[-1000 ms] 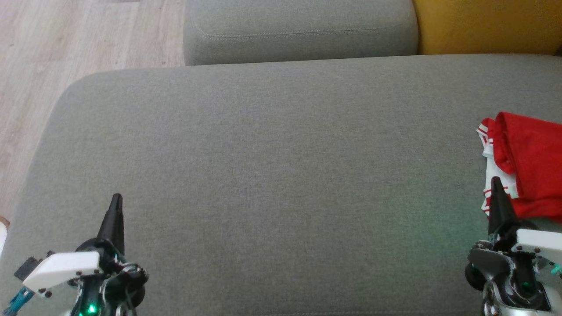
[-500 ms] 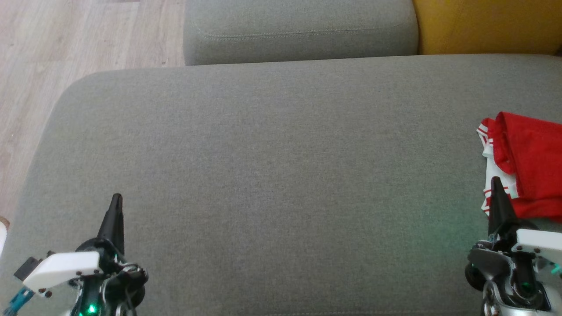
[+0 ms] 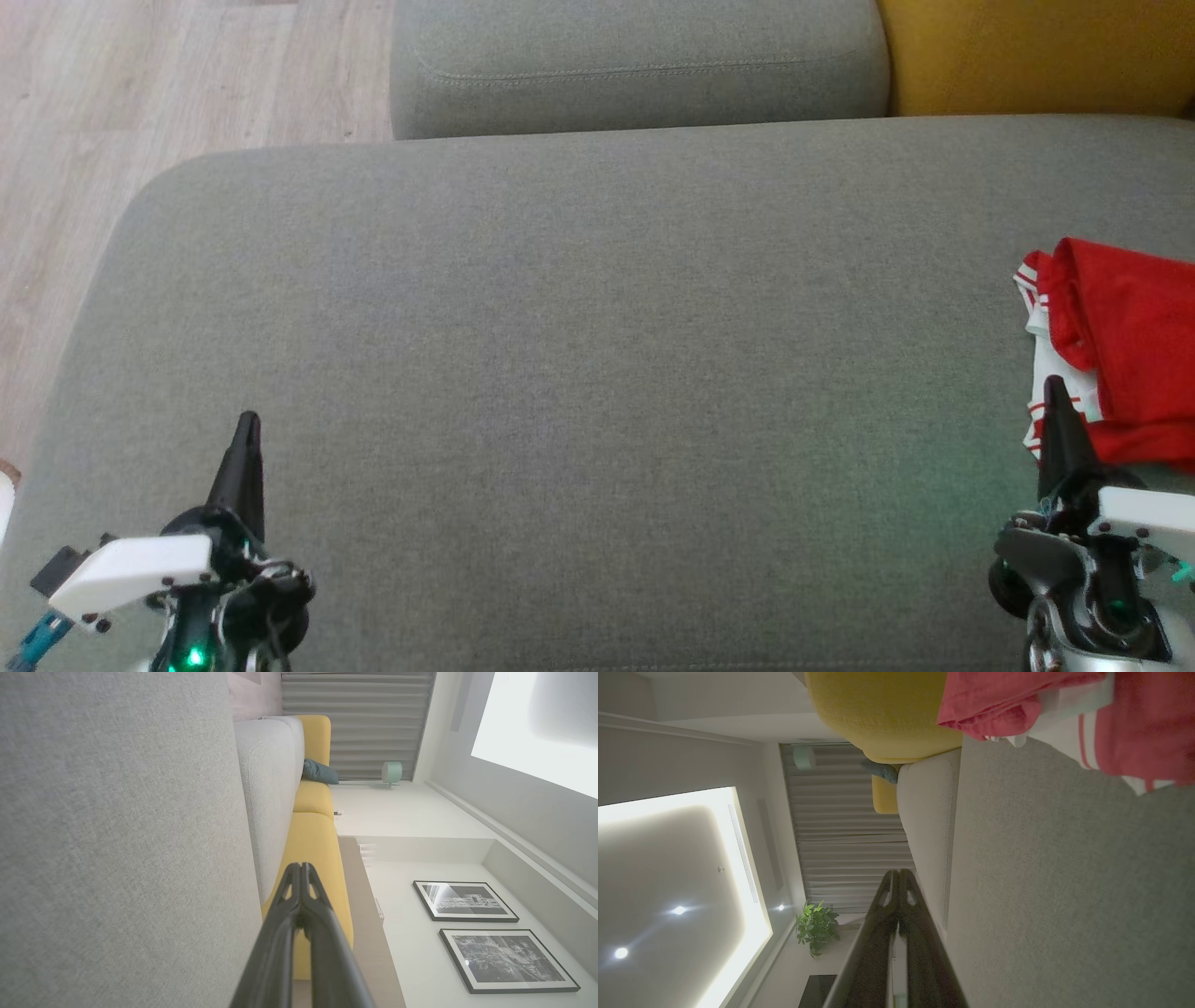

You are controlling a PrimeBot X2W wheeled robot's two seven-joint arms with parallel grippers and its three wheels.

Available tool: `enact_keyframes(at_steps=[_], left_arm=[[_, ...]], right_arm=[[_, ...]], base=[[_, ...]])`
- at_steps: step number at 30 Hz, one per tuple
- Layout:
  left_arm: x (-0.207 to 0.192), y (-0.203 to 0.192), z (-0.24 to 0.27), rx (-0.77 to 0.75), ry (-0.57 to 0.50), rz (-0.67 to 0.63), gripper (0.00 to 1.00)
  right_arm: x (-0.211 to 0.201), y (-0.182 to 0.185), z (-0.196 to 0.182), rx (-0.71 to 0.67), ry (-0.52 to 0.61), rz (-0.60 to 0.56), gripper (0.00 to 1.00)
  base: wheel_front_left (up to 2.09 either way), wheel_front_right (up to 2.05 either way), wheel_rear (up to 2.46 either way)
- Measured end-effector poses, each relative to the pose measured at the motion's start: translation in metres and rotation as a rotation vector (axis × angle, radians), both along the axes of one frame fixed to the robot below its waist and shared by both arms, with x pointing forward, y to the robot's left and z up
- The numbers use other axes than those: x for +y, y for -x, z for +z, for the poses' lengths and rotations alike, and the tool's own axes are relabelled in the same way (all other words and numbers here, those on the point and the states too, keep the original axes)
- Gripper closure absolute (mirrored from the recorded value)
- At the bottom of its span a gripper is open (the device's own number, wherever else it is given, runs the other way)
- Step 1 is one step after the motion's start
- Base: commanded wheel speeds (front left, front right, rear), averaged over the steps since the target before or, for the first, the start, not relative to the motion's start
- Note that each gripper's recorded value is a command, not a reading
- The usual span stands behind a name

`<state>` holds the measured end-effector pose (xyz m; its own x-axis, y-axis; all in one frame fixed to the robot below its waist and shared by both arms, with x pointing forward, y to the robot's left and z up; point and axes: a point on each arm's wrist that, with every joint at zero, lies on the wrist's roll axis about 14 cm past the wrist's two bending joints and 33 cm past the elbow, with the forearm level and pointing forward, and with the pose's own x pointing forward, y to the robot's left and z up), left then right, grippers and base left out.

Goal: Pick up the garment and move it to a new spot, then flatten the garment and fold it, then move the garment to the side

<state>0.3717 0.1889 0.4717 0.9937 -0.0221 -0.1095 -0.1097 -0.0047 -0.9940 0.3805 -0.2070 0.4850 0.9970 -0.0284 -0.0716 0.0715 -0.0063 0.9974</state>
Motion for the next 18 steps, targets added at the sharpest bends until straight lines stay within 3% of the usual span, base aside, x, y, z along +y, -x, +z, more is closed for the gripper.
enact_keyframes(at_steps=[18], left_arm=[[0.0000,0.0000,0.0000,0.000,0.000,0.000,1.00]], right_arm=[[0.0000,0.0000,0.0001,0.000,0.000,0.000,1.00]], base=[[0.00,0.00,0.00]])
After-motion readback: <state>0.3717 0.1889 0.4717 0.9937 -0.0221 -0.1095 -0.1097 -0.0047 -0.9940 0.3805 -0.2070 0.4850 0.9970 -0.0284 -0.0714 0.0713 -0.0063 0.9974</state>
